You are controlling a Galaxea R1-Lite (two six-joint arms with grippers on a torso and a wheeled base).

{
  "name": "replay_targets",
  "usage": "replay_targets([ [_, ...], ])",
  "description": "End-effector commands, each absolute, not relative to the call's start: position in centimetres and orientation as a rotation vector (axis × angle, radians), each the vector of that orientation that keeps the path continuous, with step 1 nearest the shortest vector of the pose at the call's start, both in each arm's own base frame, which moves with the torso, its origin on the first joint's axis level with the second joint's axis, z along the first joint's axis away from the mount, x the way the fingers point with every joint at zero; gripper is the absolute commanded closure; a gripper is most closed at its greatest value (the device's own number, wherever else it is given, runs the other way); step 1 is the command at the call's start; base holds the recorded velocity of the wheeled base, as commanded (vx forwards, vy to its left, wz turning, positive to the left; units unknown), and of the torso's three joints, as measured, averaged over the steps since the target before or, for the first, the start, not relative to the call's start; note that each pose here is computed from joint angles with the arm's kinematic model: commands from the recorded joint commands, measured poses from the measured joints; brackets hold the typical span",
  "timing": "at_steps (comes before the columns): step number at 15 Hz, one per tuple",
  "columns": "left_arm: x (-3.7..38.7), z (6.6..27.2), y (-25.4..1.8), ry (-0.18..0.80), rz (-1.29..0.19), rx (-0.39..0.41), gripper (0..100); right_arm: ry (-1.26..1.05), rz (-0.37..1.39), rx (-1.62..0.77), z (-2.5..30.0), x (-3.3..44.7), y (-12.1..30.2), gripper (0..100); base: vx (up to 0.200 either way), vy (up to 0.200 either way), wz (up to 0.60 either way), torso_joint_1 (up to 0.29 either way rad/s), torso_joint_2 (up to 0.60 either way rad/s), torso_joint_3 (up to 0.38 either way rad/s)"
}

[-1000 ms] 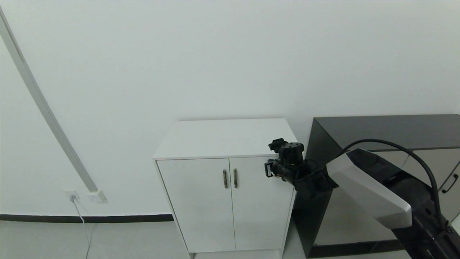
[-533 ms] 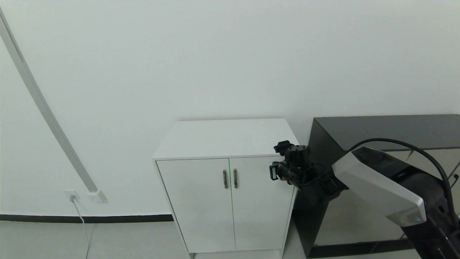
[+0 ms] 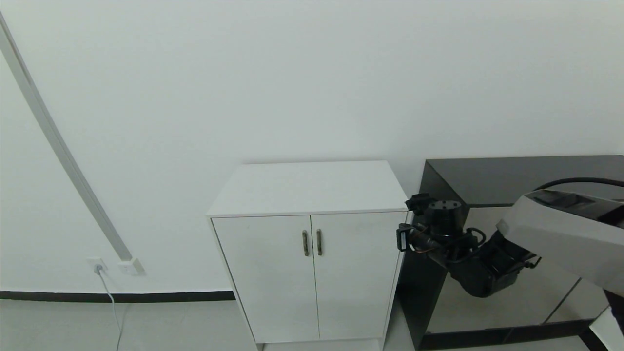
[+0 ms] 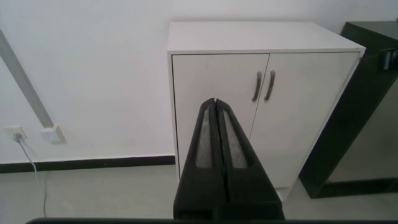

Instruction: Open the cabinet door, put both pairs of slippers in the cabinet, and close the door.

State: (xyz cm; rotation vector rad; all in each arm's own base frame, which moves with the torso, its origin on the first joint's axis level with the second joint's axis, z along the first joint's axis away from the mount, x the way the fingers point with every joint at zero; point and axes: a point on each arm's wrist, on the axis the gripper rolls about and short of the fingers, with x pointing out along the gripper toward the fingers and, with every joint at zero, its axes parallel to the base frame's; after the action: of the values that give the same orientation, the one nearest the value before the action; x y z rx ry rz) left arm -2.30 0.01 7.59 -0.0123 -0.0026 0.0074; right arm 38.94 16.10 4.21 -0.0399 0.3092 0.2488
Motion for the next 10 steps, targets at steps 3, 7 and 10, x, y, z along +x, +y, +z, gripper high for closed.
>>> replay_targets([
  [3, -2.3, 7.6, 0.0, -0.002, 0.008, -0.012, 100, 0.301, 0.17, -0.025, 7.1, 34.2, 11.0, 100, 0.0, 0.0, 0.0, 0.0, 0.0, 0.0],
  [7, -2.3, 7.6, 0.0, 0.0, 0.009, -0.012, 100, 0.3, -0.041, -0.039, 8.4, 30.3, 6.7, 100, 0.0, 0.0, 0.0, 0.0, 0.0, 0.0],
  [10, -2.3, 7.6, 0.0, 0.0, 0.008, -0.012, 100, 0.293, -0.164, -0.037, 9.0, 26.3, 3.7, 100, 0.0, 0.0, 0.0, 0.0, 0.0, 0.0],
])
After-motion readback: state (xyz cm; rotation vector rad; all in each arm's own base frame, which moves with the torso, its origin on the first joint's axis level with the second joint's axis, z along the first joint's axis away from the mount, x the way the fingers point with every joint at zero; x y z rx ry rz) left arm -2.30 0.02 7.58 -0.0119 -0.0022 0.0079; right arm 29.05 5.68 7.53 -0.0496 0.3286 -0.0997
